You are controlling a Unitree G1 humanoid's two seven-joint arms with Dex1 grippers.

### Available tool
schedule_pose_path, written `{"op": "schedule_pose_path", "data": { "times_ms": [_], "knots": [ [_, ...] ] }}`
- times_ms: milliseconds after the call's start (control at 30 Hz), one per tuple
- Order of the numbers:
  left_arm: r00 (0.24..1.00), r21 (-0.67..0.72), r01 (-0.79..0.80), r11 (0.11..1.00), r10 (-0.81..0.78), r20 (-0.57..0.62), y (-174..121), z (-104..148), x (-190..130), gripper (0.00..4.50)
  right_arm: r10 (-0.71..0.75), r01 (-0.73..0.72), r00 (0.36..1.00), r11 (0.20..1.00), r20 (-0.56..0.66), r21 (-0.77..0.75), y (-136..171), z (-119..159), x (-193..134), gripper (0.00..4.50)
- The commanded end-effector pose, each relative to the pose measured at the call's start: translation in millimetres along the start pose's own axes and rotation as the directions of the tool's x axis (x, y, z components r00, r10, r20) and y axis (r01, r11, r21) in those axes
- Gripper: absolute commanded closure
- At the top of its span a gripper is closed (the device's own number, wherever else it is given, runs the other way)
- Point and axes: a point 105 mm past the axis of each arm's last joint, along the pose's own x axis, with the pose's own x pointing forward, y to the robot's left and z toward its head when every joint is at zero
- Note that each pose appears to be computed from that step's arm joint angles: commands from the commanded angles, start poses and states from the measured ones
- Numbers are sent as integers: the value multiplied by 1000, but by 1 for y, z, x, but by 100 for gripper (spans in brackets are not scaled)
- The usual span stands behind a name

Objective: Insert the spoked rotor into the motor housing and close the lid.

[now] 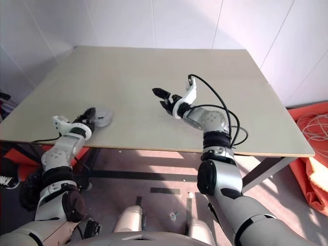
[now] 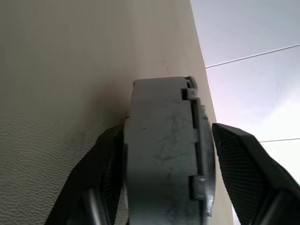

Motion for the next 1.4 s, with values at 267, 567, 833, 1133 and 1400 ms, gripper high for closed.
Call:
{"op": "schedule_pose_path", "data": {
  "times_ms": [267,567,833,1133,1400],
  "knots": [
    [991,68,-69,995,60,121,0,29,1,6,22,-22,1000,1000,11,-18,10,6,2,39],
    [919,236,-320,917,240,314,29,59,-5,6,30,-31,999,999,-25,-15,11,0,3,39],
    [864,397,-386,833,175,472,21,75,-7,6,36,-37,999,999,-39,-21,11,-2,3,39],
    [911,551,-209,808,-44,410,-15,58,3,6,77,-82,995,993,-56,-87,17,-5,0,39],
    [892,666,307,680,-449,47,-93,6,-5,6,210,-236,972,854,-108,-463,27,-14,-26,39]
  ]
}}
